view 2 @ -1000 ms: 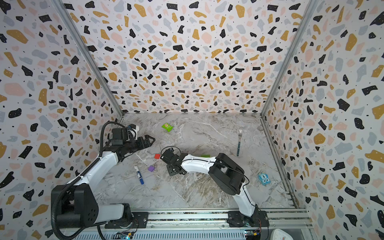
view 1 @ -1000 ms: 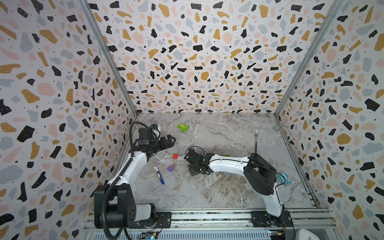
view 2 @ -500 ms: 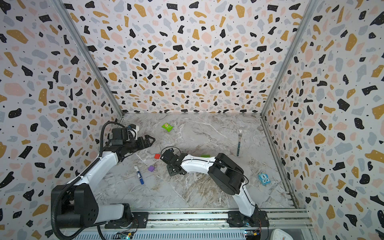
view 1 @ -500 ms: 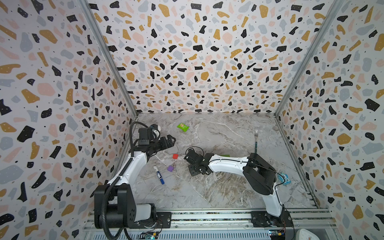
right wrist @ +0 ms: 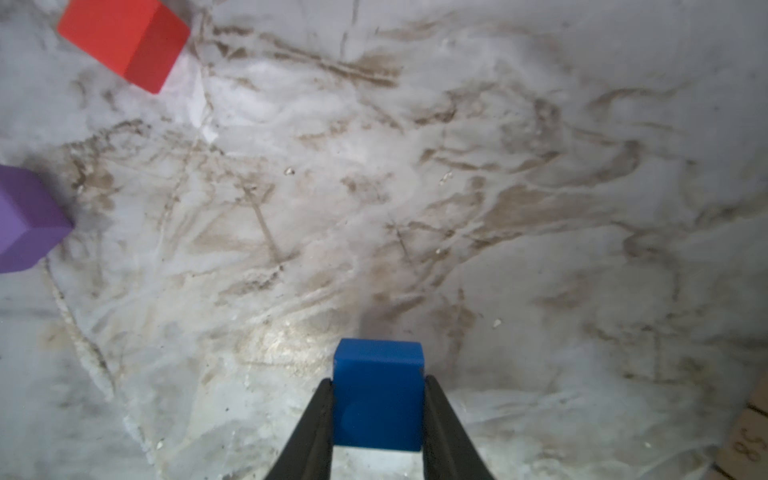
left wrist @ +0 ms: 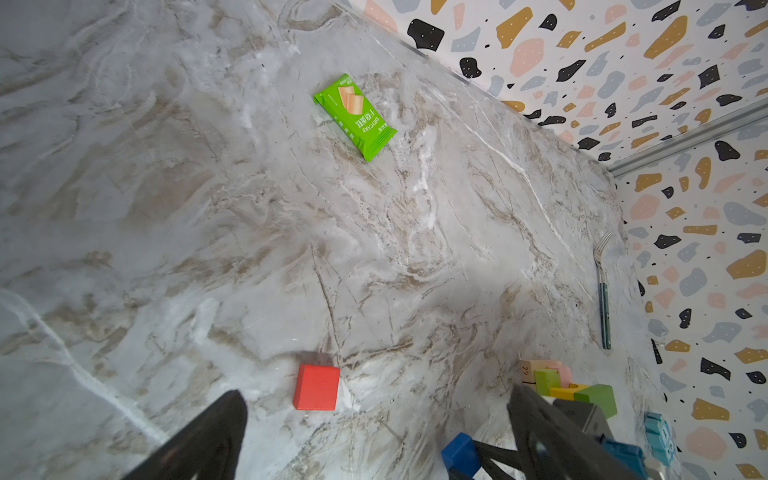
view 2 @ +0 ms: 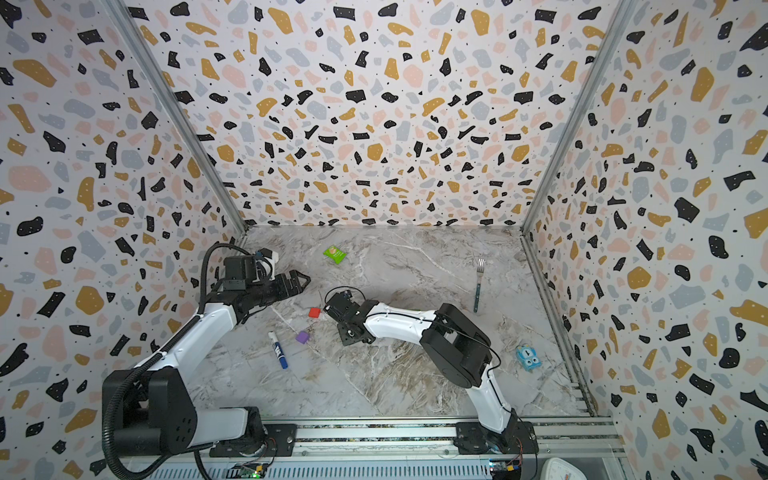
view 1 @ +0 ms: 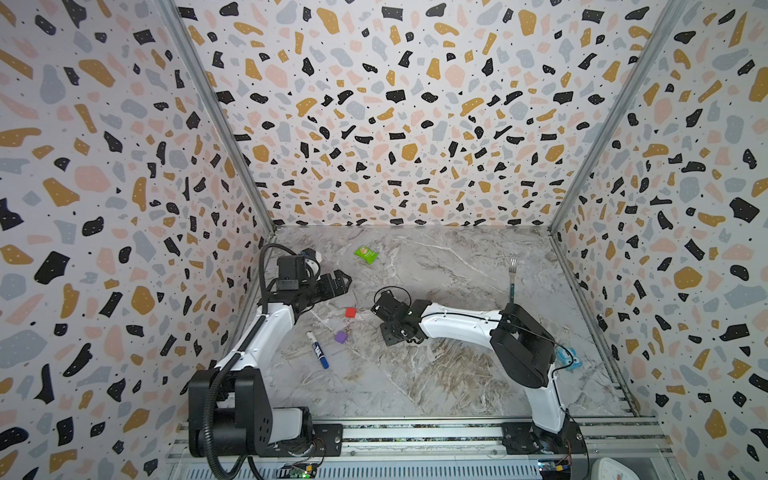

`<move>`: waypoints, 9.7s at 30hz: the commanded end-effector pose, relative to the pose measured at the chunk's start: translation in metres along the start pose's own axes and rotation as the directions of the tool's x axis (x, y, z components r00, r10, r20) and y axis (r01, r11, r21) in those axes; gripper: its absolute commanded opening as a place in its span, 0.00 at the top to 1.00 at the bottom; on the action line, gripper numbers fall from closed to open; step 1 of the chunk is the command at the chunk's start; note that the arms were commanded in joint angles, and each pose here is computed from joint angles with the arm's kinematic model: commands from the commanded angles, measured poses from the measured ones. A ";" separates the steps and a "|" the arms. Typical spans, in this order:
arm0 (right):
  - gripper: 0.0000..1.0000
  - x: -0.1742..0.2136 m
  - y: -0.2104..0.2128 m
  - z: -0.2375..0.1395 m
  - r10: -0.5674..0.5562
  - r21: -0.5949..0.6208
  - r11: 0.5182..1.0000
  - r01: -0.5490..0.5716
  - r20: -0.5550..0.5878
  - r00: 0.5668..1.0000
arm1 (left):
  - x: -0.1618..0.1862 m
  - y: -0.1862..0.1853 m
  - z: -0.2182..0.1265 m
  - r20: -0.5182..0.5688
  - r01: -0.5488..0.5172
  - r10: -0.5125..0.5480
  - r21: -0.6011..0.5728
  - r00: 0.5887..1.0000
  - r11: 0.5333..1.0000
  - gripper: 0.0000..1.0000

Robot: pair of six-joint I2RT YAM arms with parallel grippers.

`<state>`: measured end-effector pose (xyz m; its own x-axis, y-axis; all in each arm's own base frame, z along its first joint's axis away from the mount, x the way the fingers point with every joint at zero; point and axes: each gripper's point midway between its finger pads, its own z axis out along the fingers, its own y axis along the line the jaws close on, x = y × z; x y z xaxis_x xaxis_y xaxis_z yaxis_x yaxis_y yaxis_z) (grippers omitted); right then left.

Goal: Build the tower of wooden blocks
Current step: 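Carry the blue cube with the right gripper above the lime-green block, then align and lower the blue cube onto the lime-green block, then open the right gripper to release the blue cube on the stack, then move the open right gripper over the purple cube near the marker, then lower and close the right gripper on the purple cube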

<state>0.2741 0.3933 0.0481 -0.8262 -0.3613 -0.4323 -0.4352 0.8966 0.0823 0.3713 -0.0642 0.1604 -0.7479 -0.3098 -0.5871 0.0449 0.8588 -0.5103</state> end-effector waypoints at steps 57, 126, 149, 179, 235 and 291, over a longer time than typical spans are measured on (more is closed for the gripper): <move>0.79 0.001 -0.160 -0.104 0.280 0.077 0.957 -0.281 0.020 0.960 | 0.059 -0.141 0.007 -0.117 -0.159 0.235 0.454 0.965 0.877 0.00; 0.78 0.008 -0.163 -0.084 0.286 0.090 0.954 -0.285 -0.003 0.958 | 0.057 -0.139 0.008 -0.115 -0.151 0.222 0.441 0.968 0.885 0.00; 0.71 0.009 -0.162 -0.085 0.278 0.095 0.956 -0.277 -0.001 0.960 | 0.057 -0.138 0.009 -0.115 -0.152 0.223 0.437 0.968 0.887 0.00; 0.61 0.007 -0.157 -0.085 0.279 0.084 0.957 -0.278 0.003 0.960 | 0.057 -0.138 0.008 -0.114 -0.156 0.225 0.434 0.968 0.887 0.00; 0.29 -0.041 0.023 -0.140 -0.238 -0.345 0.875 0.339 0.303 0.923 | -0.003 -0.051 0.004 0.006 -0.004 0.002 0.226 1.000 0.974 0.00; 0.48 -0.027 0.163 0.026 -0.499 -0.190 0.758 0.624 0.446 0.743 | -0.020 -0.011 -0.007 0.067 0.094 -0.106 0.170 0.992 0.981 0.01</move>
<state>0.2284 0.5523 0.0390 -0.2195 -0.6291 -0.7457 -0.9237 0.3800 -0.0487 0.3800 -0.0654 0.1768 -0.7200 -0.4243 -0.5492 0.0621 0.7487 -0.6600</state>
